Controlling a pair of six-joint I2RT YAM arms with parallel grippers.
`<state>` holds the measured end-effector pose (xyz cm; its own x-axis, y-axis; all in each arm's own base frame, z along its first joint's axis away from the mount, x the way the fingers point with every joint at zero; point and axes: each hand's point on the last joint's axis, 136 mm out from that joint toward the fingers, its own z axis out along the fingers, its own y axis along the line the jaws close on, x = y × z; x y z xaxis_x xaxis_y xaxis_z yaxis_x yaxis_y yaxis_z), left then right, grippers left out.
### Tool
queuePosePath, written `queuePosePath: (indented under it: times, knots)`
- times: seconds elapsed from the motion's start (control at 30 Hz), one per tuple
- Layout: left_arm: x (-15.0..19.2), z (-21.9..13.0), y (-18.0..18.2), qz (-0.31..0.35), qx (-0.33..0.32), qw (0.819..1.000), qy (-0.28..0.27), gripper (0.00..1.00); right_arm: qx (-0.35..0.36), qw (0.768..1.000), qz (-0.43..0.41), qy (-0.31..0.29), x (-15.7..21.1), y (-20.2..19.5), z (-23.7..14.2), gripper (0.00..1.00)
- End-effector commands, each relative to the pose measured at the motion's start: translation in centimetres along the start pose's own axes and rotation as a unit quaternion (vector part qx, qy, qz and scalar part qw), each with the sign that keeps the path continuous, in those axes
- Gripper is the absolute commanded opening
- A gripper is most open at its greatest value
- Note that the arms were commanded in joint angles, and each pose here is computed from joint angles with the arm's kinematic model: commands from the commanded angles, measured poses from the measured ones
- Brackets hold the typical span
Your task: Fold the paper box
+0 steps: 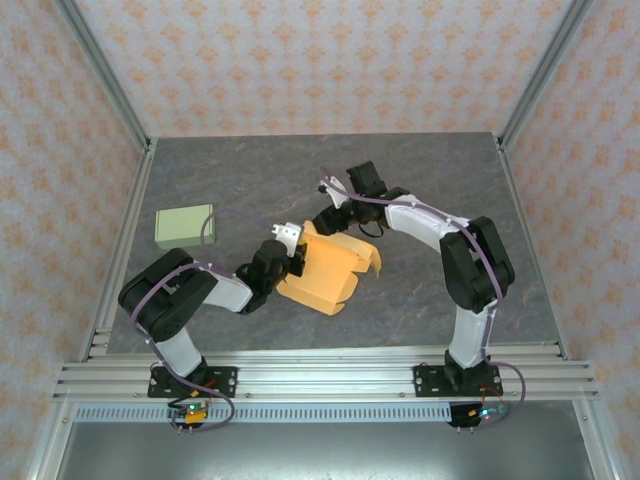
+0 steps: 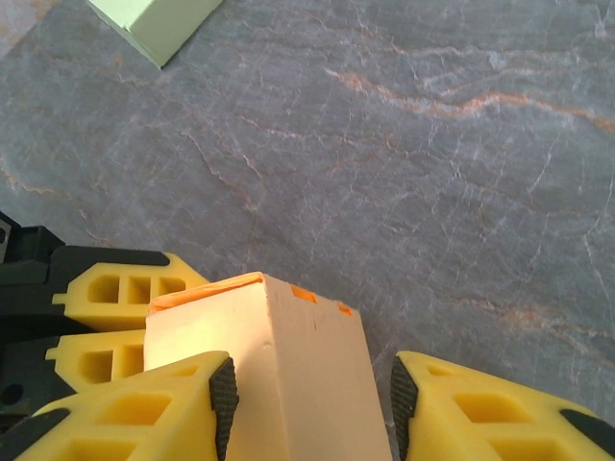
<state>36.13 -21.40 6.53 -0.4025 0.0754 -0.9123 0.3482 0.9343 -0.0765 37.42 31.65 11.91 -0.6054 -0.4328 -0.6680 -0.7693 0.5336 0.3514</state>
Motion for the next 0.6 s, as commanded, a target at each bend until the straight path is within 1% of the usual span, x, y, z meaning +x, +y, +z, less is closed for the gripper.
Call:
queuePosePath:
  times: [0.0, 0.1, 0.17, 0.23, 0.3, 0.33, 0.4, 0.5, 0.57]
  knots:
    - [-1.0, 0.7, -0.1, -0.011, -0.006, 1.0, -0.019, 0.11, 0.027, 0.999, 0.024, 0.038, 2.0, -0.8, 0.5, 0.47]
    - [-1.0, 0.9, 0.0, -0.012, -0.011, 1.0, -0.021, 0.12, 0.057, 0.997, 0.019, 0.048, 2.9, -1.5, 0.6, 0.45]
    - [-1.0, 1.1, 0.1, -0.012, -0.016, 1.0, -0.024, 0.13, 0.065, 0.996, 0.016, 0.055, 3.4, -1.5, 0.8, 0.43]
    - [-1.1, 1.6, 0.0, -0.012, -0.017, 0.999, -0.024, 0.17, 0.068, 0.996, 0.013, 0.059, 3.7, -1.3, 0.8, 0.42]
    - [-1.0, 2.1, -0.1, -0.01, -0.014, 1.0, -0.025, 0.18, 0.068, 0.996, 0.012, 0.061, 4.0, -0.9, 0.9, 0.41]
    - [-1.5, 2.4, -0.3, -0.012, -0.011, 0.999, -0.038, 0.18, 0.066, 0.996, 0.012, 0.063, 4.1, -0.9, 1.1, 0.4]
    - [-1.3, 2.9, -0.5, -0.015, -0.009, 0.999, -0.044, 0.2, 0.062, 0.996, 0.014, 0.069, 4.4, -0.7, 1.3, 0.38]
    - [-1.7, 3.5, -1.3, -0.02, 0.009, 0.998, -0.053, 0.22, 0.068, 0.995, 0.016, 0.076, 5.0, -0.9, 1.3, 0.34]
    - [-1.2, 4.1, -1.4, -0.019, 0.012, 0.998, -0.051, 0.23, 0.066, 0.994, 0.017, 0.079, 5.3, -0.9, 1.4, 0.33]
